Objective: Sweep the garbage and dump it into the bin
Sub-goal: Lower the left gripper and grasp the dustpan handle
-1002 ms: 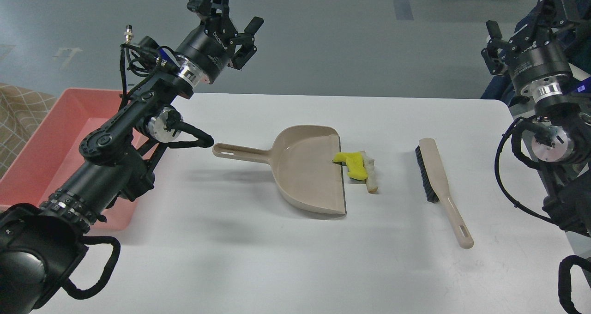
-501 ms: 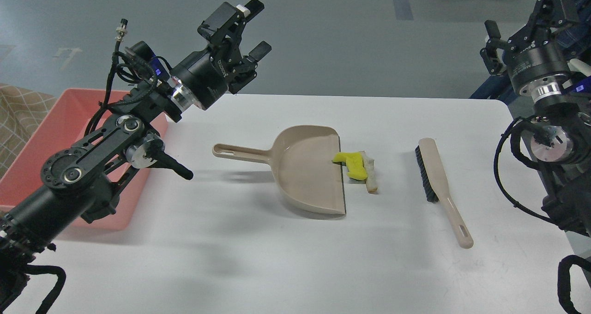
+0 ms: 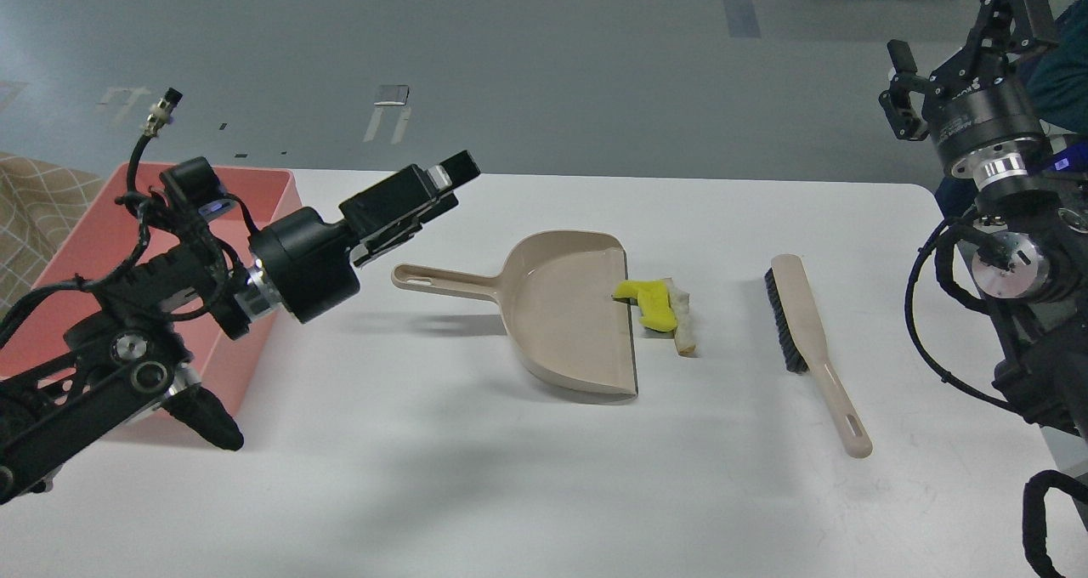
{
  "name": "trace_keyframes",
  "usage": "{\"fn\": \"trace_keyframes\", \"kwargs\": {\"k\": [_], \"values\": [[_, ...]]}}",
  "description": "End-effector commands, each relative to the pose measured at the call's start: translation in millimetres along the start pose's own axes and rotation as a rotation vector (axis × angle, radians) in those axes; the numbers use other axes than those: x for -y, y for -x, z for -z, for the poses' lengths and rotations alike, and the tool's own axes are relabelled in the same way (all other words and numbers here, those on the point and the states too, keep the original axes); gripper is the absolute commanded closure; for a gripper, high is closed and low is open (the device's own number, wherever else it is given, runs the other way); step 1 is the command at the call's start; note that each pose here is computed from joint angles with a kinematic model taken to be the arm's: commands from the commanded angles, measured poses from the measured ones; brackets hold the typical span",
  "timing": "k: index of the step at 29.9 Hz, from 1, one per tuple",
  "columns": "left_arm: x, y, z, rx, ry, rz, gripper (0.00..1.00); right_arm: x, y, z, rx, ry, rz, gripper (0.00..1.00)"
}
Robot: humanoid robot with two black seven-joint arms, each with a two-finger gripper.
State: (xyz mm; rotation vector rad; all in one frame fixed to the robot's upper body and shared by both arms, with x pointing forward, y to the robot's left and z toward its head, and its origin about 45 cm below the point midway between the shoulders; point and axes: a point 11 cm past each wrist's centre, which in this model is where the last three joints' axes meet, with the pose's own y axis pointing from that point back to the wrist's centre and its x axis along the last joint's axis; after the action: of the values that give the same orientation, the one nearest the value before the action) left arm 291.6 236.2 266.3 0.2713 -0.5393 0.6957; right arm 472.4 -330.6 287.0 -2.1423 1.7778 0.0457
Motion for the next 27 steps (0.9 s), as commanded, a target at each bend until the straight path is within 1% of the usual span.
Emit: {"fn": "trace_keyframes", "kwargs": {"k": [1, 7, 11, 16, 20, 27], "values": [[-7.8, 17.1, 10.8, 0.037, -0.037, 0.024, 0.01, 0.2, 1.0, -0.8, 0.002, 0.001, 0.001, 0.0], [-9.4, 44.3, 25.0, 0.079, -0.068, 0.06, 0.01, -0.5, 0.3, -1.7, 0.002, 0.003, -0.001, 0.0], [-8.4, 60.1, 54.1, 0.034, -0.136, 0.046, 0.01, -0.9, 0.0, -2.2, 0.002, 0.004, -0.002, 0.0], [-5.5, 68.6, 79.9, -0.019, -0.196, 0.018, 0.01, -2.4, -0.9, -3.9, 0.002, 0.008, -0.004, 0.0], [-10.6, 69.4, 104.7, -0.037, -0.267, -0.014, 0.01, -2.4, -0.9, -3.9, 0.002, 0.008, -0.004, 0.0], [-9.4, 74.5, 122.1, -0.066, -0.317, -0.042, 0.01, -0.9, -1.0, -2.2, -0.001, 0.004, -0.011, 0.0]]}}
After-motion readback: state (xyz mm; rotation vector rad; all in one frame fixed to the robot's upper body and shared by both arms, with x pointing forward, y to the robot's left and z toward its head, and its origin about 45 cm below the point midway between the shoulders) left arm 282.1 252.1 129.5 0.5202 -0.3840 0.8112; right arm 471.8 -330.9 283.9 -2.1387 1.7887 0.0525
